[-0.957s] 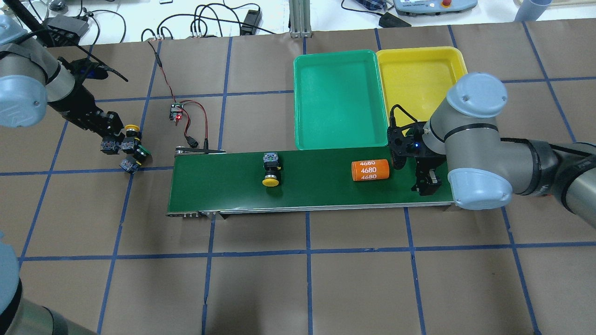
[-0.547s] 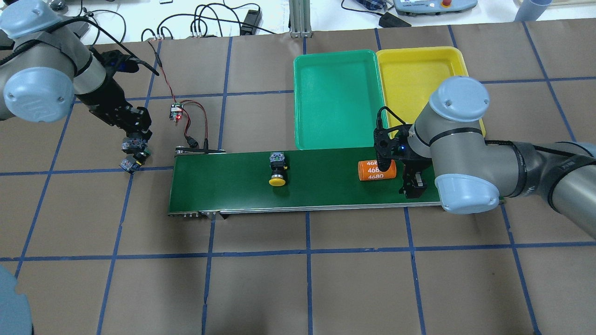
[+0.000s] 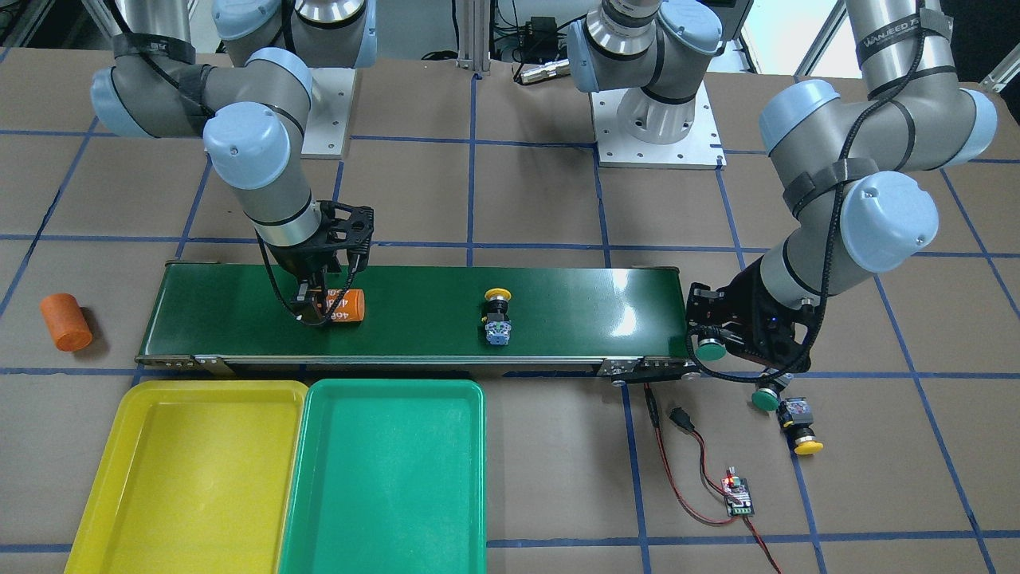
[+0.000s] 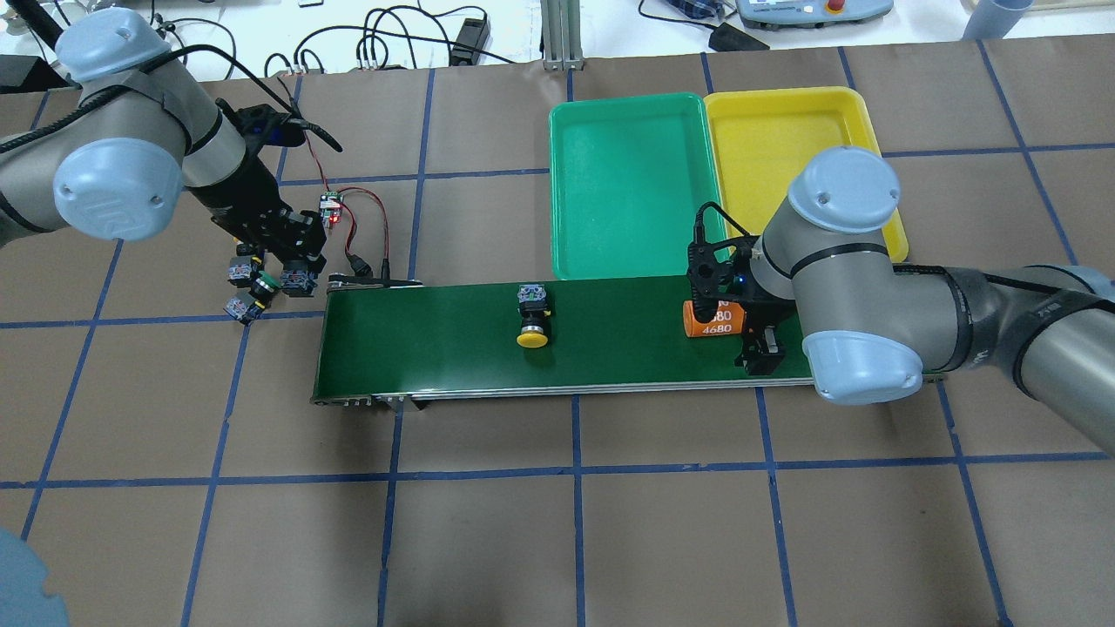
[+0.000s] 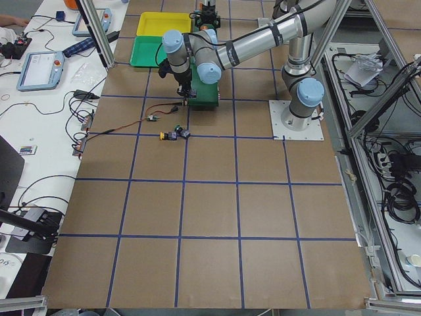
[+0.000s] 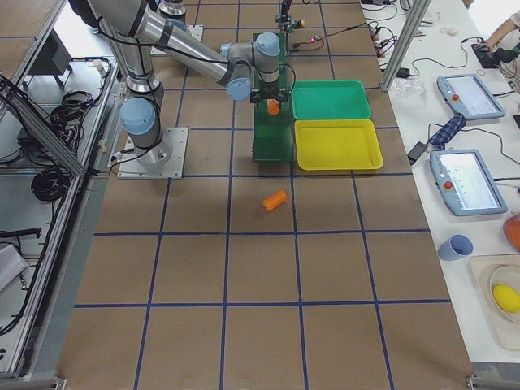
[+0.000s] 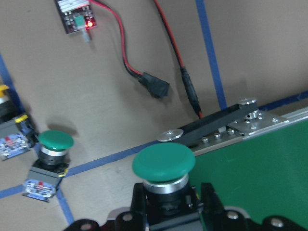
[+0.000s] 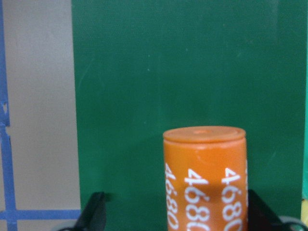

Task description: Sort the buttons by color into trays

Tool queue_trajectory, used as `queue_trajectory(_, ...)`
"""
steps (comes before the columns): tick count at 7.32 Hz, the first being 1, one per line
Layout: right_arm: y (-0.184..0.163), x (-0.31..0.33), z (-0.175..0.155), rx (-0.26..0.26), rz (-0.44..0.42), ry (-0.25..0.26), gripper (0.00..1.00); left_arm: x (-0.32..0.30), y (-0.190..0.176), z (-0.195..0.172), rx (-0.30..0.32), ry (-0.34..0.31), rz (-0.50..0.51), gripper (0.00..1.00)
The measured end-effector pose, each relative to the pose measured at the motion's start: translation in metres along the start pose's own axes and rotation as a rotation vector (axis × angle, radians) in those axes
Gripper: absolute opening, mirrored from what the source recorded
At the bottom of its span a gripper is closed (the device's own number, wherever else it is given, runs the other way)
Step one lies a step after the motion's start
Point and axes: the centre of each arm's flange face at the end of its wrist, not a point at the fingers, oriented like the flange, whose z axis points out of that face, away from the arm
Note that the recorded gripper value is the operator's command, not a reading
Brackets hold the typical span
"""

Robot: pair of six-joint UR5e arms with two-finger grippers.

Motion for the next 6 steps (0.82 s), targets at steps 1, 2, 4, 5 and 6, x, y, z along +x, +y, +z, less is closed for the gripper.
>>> queue_trajectory(1,-0.005,0.001,0.001,-0.005,0.001,-0.001,1.0,0.009,0.005,0.005,-0.004,0.013,-0.011,0.0)
queue_trajectory(2,-0.007,0.008,-0.003,-0.009,-0.002,0.01,1.0,0.023,0.006,0.01,-0.007,0.024,-0.015,0.0)
queue_trajectory(4,-0.003,0.025,-0.011,-0.026,-0.004,0.027,1.0,0.05,0.005,0.019,-0.015,0.026,-0.021,0.0)
queue_trajectory(5,0.008,0.029,-0.01,-0.047,-0.009,0.024,1.0,0.055,0.005,0.025,-0.015,0.022,-0.009,0.0)
queue_trajectory(6,0.023,0.031,-0.008,-0.061,-0.014,0.016,1.0,0.053,0.004,0.032,-0.004,0.008,0.01,0.0)
